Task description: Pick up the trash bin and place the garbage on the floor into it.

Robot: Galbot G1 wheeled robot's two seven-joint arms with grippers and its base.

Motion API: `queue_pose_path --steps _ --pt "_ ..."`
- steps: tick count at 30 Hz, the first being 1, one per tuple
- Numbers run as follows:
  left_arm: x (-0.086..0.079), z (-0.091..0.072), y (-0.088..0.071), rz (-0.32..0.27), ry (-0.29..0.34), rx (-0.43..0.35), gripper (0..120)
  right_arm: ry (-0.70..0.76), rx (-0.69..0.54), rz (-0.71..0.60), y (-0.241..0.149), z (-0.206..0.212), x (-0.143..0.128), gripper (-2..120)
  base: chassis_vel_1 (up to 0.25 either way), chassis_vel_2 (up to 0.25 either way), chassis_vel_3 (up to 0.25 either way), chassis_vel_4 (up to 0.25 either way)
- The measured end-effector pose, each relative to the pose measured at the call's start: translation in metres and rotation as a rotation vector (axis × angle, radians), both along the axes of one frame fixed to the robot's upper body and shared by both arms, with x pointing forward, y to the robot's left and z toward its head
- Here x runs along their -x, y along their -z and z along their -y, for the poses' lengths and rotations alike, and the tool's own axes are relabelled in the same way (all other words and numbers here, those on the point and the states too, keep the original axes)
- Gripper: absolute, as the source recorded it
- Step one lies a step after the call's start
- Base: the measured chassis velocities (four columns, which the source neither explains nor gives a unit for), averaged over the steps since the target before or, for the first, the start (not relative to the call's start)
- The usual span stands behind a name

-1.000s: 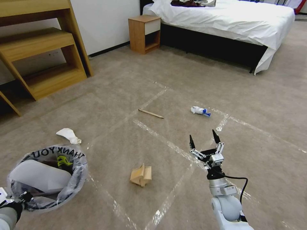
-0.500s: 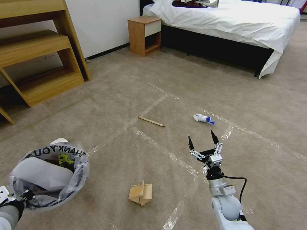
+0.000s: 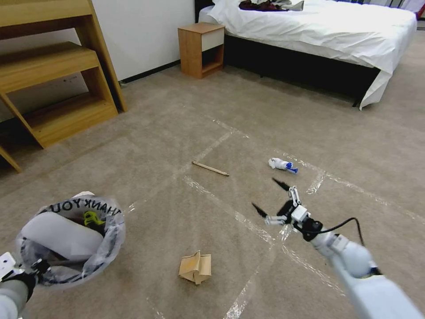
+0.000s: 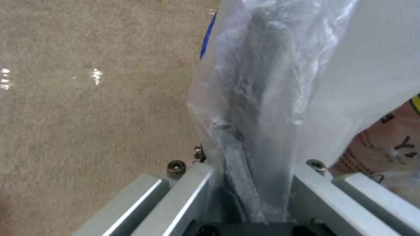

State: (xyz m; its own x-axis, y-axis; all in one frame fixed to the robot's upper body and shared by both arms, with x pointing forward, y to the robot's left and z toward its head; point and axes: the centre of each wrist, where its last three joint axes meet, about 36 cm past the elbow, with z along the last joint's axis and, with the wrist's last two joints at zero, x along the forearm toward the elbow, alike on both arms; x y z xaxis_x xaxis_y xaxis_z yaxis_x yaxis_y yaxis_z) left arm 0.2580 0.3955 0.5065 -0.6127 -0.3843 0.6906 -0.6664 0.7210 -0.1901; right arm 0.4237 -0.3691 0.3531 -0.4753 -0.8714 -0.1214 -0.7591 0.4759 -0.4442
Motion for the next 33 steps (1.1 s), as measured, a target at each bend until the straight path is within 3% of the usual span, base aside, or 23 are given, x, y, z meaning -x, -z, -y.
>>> queue_pose_path --steps 8,15,33 --pt "0.001 0.007 0.0 -0.006 0.019 0.003 0 -0.182 0.046 -0.088 0.022 -0.039 -0.002 100 0.0 0.0 0.0 0.0" --pt "0.003 0.013 0.005 -0.015 0.019 0.014 0 -0.285 0.084 -0.143 0.047 -0.072 -0.024 100 0.0 0.0 0.0 0.0" --pt "0.004 0.007 0.016 -0.044 -0.007 -0.003 0 -0.309 0.013 -0.352 0.113 -0.163 -0.043 100 0.0 0.0 0.0 0.0"
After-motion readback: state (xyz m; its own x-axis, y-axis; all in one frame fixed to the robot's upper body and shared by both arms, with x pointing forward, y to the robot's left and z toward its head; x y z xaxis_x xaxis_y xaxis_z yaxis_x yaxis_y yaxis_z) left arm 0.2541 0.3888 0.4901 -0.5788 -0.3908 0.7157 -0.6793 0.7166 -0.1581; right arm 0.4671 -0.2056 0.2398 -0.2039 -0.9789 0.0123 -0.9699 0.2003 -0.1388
